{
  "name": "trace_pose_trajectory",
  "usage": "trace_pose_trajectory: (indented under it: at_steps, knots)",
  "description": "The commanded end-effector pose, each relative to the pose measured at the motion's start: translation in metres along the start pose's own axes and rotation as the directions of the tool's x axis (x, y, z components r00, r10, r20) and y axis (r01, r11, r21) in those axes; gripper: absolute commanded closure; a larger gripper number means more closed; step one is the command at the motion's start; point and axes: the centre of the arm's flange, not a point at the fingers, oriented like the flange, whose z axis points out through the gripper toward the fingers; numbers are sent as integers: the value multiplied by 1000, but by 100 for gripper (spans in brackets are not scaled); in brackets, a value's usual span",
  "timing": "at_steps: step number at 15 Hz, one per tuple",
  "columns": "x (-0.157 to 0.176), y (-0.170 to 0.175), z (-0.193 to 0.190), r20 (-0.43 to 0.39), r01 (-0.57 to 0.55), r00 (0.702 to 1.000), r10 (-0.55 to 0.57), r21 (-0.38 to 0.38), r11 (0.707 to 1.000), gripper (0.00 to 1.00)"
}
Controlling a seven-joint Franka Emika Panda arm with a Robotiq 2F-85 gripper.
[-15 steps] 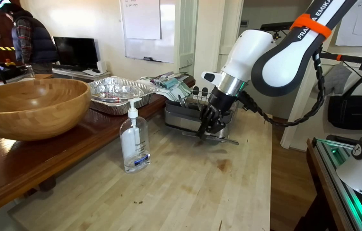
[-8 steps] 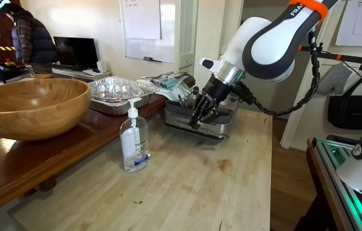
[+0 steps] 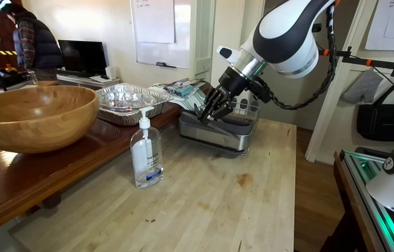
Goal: Put the silver knife on the dishrack.
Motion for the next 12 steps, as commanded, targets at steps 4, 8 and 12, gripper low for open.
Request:
trace_pose_trajectory:
  at_steps: [4,8,12]
  knots:
    - [-1,20,-15,-88,19,996,-20,-16,1000,94]
    - [8,26,-19,-126,25,992,-29,-33,999,94]
    - [14,34,-22,-163,37,986,-44,-45,998,94]
